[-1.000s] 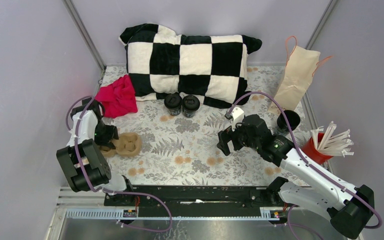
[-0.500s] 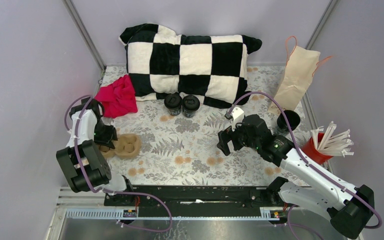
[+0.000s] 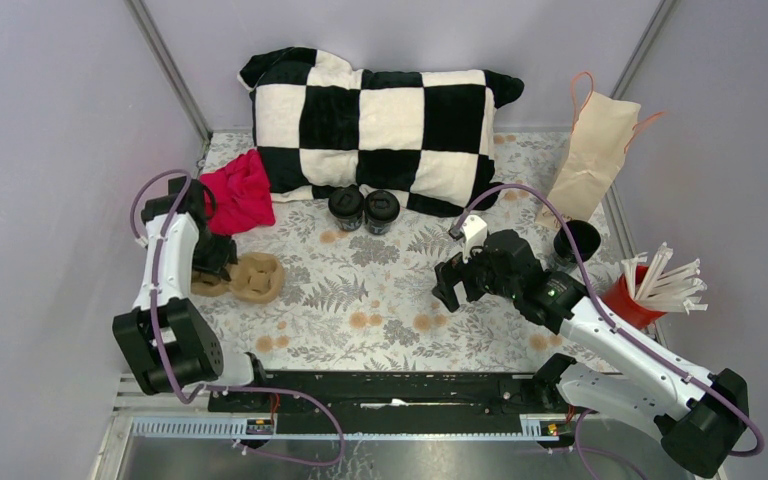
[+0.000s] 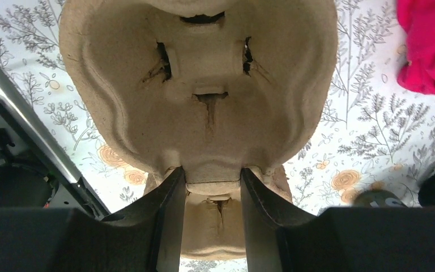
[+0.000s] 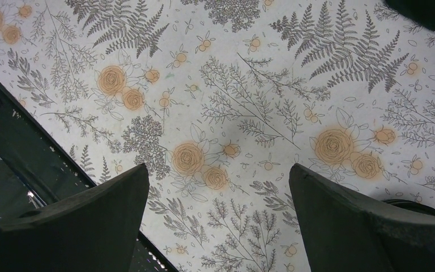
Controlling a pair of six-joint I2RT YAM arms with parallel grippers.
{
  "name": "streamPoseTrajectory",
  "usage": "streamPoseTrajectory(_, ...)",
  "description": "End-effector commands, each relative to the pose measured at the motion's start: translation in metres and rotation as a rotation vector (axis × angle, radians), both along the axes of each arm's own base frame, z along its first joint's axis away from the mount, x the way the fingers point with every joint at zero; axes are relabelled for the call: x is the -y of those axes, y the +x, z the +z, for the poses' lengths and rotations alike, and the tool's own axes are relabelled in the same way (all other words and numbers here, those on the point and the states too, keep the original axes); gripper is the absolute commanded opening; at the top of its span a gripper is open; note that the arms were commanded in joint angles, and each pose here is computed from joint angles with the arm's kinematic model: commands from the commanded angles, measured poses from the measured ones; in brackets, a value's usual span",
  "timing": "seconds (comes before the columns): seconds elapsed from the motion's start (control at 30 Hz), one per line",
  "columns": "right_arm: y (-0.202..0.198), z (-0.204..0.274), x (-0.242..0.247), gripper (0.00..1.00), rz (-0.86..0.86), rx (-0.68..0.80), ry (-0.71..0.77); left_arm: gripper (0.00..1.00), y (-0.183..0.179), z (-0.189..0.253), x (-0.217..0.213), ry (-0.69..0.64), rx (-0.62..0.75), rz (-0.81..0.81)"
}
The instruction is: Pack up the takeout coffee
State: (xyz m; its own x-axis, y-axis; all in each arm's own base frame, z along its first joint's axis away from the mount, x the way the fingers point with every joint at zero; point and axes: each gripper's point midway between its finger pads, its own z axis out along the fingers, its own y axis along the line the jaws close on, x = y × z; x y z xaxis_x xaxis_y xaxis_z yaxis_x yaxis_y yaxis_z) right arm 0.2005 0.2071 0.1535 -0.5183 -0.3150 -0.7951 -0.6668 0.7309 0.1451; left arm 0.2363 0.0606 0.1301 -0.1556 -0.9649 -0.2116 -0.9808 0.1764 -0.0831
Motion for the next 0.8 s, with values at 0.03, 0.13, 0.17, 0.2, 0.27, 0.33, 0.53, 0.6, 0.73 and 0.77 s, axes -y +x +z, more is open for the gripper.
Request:
streamPoseTrajectory(0.03,0.002,0.010,-0.007,1.00,0.017,0.031,0.019,0.07,0.010,0.023,0.013,0.018,0.017,-0.019)
streamPoseTrajectory(0.13,0.001,0.009,-0.006,1.00,0.011,0.033,0.025,0.15,0.019,0.022,0.016,0.094,0.090,-0.059)
streamPoseTrajectory(0.17,0.001,0.008,-0.009,1.00,0.018,0.026,0.032,0.04,0.010,0.004,0.021,0.013,0.051,-0.049)
streamPoseTrajectory(0.2,0.000,0.006,-0.010,1.00,0.023,0.020,0.033,0.00,0.001,-0.010,0.035,-0.103,0.013,-0.057)
streamPoseTrajectory(0.27,0.002,0.009,-0.010,1.00,0.022,0.019,0.019,0.00,0.009,0.002,0.061,-0.129,0.056,-0.127)
streamPoseTrajectory(0.33,0.005,0.009,-0.010,1.00,0.008,0.020,0.021,0.03,0.011,0.014,0.055,-0.006,0.096,-0.139)
streamPoseTrajectory(0.53,0.005,0.017,-0.044,1.00,0.082,-0.054,0.112,0.00,-0.017,-0.025,0.073,-0.289,0.080,-0.066)
streamPoseTrajectory(0.6,0.011,0.017,-0.065,1.00,0.103,-0.115,0.151,0.00,-0.020,-0.024,0.080,-0.314,0.101,-0.037)
streamPoseTrajectory(0.73,0.016,0.011,-0.134,0.94,0.207,-0.366,0.294,0.00,-0.029,-0.030,0.090,-0.374,0.089,-0.007)
streamPoseTrajectory(0.77,0.017,0.008,-0.150,0.91,0.215,-0.427,0.313,0.00,-0.030,-0.031,0.093,-0.391,0.084,-0.001)
